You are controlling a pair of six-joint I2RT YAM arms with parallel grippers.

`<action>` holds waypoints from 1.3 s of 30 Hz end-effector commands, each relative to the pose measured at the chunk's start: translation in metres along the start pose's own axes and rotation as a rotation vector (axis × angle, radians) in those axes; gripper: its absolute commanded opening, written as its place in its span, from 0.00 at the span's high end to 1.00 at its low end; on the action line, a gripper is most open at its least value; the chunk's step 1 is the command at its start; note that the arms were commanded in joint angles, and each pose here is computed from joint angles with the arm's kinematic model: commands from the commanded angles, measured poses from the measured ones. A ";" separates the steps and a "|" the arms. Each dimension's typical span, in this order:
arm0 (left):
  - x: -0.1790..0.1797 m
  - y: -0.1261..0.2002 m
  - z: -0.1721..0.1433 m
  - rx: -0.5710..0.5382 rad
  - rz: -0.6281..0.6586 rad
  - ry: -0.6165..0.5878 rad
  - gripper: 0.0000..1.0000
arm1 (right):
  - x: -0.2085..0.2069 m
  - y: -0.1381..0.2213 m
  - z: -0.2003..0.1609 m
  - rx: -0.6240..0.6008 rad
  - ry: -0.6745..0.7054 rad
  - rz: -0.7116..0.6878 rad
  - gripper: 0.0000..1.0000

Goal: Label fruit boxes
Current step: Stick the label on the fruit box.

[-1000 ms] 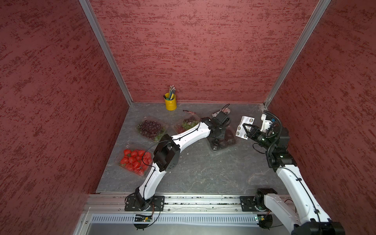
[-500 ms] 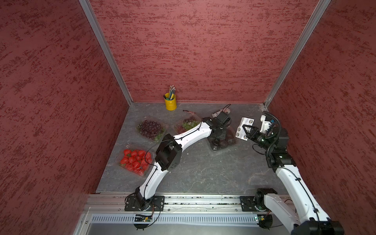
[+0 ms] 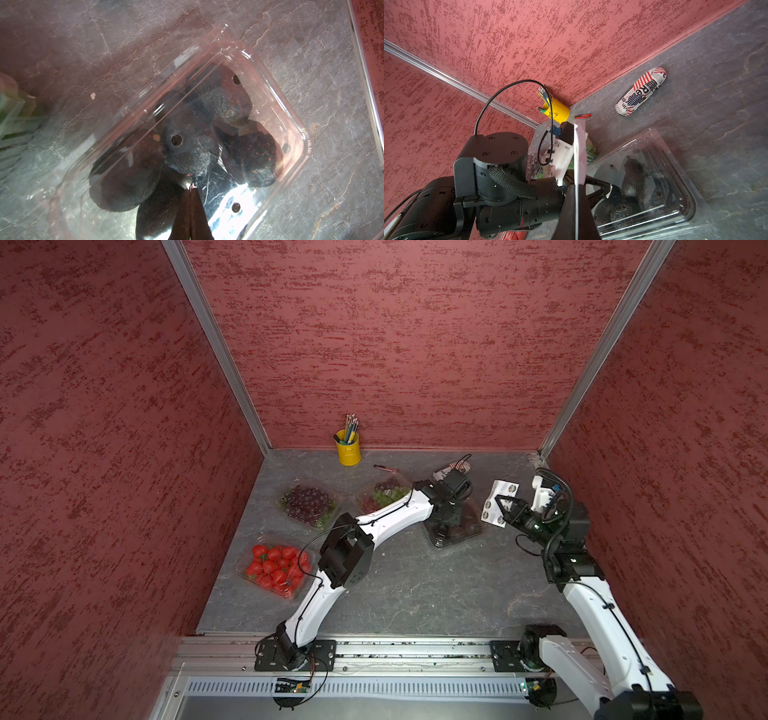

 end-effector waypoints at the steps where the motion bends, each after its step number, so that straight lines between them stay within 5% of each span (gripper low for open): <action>1: -0.008 -0.002 0.000 0.001 -0.036 0.000 1.00 | 0.000 0.002 0.000 -0.008 0.008 0.009 1.00; 39: -0.019 -0.019 -0.009 0.061 -0.165 0.030 0.82 | 0.000 0.003 0.001 -0.008 0.007 0.003 1.00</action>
Point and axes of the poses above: each gripper's point midway between its finger pads, its own y axis back along the fingers, its own x axis along the line the jaws close on, z = x × y, the point moved 7 cm from there along y, back along the fingers, and after that the axes turned 1 degree about y, right-handed, at the moved point
